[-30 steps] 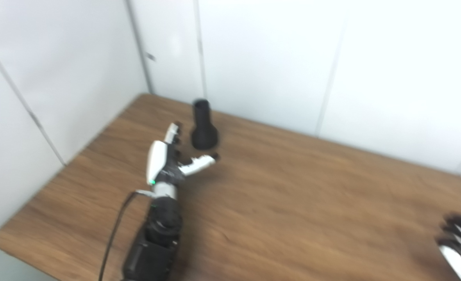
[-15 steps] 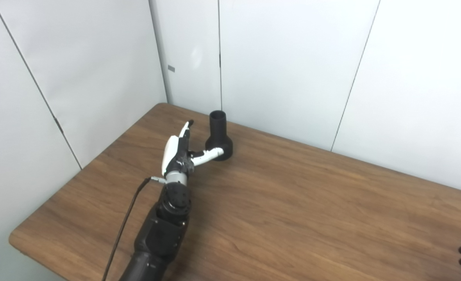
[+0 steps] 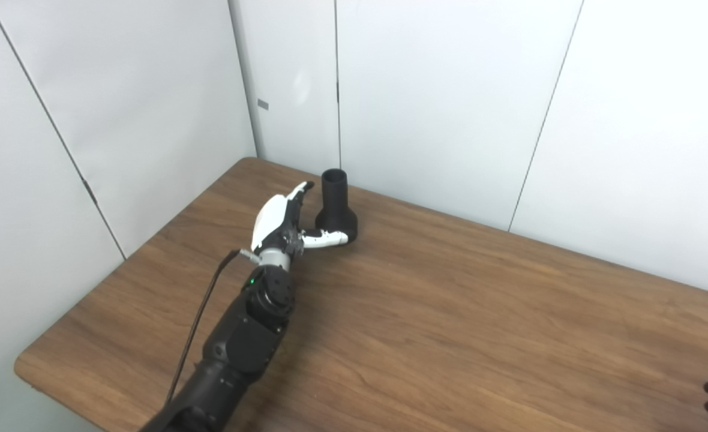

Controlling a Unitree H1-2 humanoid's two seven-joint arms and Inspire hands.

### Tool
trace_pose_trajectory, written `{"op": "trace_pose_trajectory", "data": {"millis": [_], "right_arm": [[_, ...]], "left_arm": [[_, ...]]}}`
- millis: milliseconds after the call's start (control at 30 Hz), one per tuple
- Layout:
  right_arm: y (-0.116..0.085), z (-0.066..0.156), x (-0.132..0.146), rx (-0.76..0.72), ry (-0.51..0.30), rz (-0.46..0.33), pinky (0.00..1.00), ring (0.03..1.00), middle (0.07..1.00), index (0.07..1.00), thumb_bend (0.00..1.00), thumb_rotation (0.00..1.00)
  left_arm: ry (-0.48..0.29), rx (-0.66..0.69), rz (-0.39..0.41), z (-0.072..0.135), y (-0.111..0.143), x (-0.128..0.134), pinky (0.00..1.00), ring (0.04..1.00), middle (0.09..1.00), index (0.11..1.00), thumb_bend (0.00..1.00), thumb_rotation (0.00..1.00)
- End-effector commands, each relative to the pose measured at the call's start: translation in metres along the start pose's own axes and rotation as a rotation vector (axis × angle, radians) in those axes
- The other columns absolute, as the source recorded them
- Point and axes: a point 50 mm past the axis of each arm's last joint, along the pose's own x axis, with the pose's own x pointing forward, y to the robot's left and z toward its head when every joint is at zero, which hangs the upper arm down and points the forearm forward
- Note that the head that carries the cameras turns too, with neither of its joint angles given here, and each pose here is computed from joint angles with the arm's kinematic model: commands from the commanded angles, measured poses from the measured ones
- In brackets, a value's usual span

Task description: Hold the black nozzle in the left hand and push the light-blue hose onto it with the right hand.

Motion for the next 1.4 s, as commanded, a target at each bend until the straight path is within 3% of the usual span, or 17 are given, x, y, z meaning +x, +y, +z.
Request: {"op": "trace_pose_trajectory", "data": {"millis": [0,200,500,633,867,1100,1367], "right_arm": [[-0.001,0.003,0.0,0.004,-0.015,0.003,0.45,0.572,0.598,0.559,0.61,0.55],[-0.001,0.004,0.0,0.004,0.001,0.019,0.44,0.579,0.607,0.563,0.65,0.56],[-0.001,0.007,-0.001,-0.007,0.013,0.027,0.44,0.586,0.615,0.568,0.68,0.58],[-0.001,0.007,-0.002,-0.006,0.017,0.03,0.44,0.586,0.615,0.57,0.68,0.58],[-0.001,0.009,-0.003,-0.012,0.017,0.034,0.44,0.579,0.609,0.566,0.68,0.58],[-0.002,0.01,-0.005,-0.004,0.034,0.031,0.45,0.585,0.615,0.569,0.69,0.58],[-0.002,0.012,-0.007,0.004,0.037,0.033,0.45,0.58,0.608,0.565,0.66,0.57]], "left_arm": [[0.045,0.031,-0.055,-0.005,-0.001,0.003,0.73,0.853,0.901,0.909,1.0,0.22],[0.057,0.066,-0.109,-0.003,-0.002,0.004,0.72,0.843,0.89,0.938,1.0,0.21],[0.051,0.189,-0.177,0.001,-0.004,0.006,0.7,0.809,0.864,0.896,1.0,0.21],[0.055,0.226,-0.209,0.001,-0.005,0.007,0.76,0.86,0.884,0.914,1.0,0.21],[0.044,0.296,-0.231,0.004,-0.005,0.004,0.76,0.866,0.878,0.914,1.0,0.23],[0.042,0.357,-0.223,0.003,-0.008,0.003,0.76,0.857,0.864,0.894,1.0,0.16],[0.024,0.536,-0.233,0.005,-0.013,0.001,0.93,0.872,0.87,0.882,1.0,0.16]]}}
